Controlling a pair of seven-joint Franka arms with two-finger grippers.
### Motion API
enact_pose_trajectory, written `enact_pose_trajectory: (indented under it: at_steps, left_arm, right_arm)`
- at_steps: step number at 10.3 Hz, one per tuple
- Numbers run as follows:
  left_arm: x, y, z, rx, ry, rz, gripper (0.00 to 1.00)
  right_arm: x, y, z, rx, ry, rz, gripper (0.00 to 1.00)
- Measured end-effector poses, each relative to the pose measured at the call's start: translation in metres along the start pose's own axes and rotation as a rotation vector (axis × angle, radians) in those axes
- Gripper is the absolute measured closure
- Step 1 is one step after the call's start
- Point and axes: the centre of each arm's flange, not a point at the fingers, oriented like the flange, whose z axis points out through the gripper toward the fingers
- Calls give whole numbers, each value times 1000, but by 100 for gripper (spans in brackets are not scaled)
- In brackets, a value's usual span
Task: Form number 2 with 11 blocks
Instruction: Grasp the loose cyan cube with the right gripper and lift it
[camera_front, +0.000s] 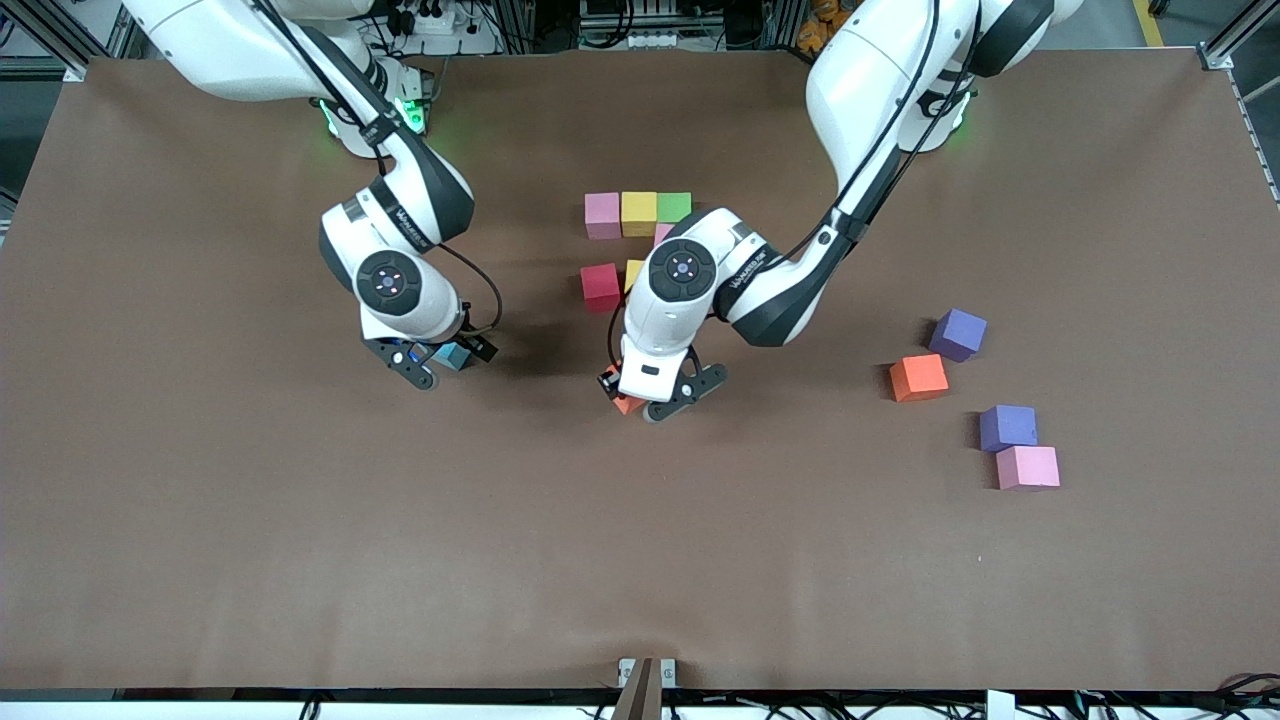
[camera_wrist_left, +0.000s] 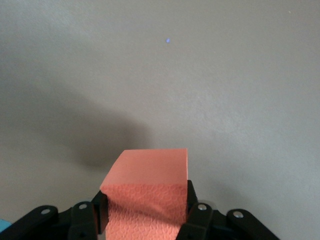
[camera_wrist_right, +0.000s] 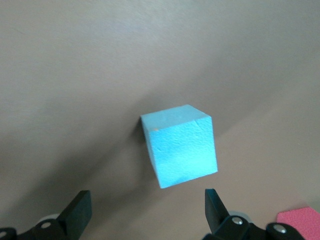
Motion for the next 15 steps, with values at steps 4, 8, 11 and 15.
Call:
enact_pose_trajectory:
  at_steps: [4, 8, 11, 15]
  left_arm:
    - [-33, 0, 23, 43, -21, 189, 43]
    - [-62, -1, 32, 97, -5, 386, 43]
    - [-80, -3, 37, 135, -14, 416, 43]
    - [-86, -5, 45, 150, -22, 436, 43]
  right_arm:
    - [11, -11, -34, 71, -12, -108, 0]
    - [32, 3, -39, 58, -33, -278, 0]
    - [47, 23, -53, 53, -32, -395, 0]
    - [48, 46, -54, 107, -46, -339, 0]
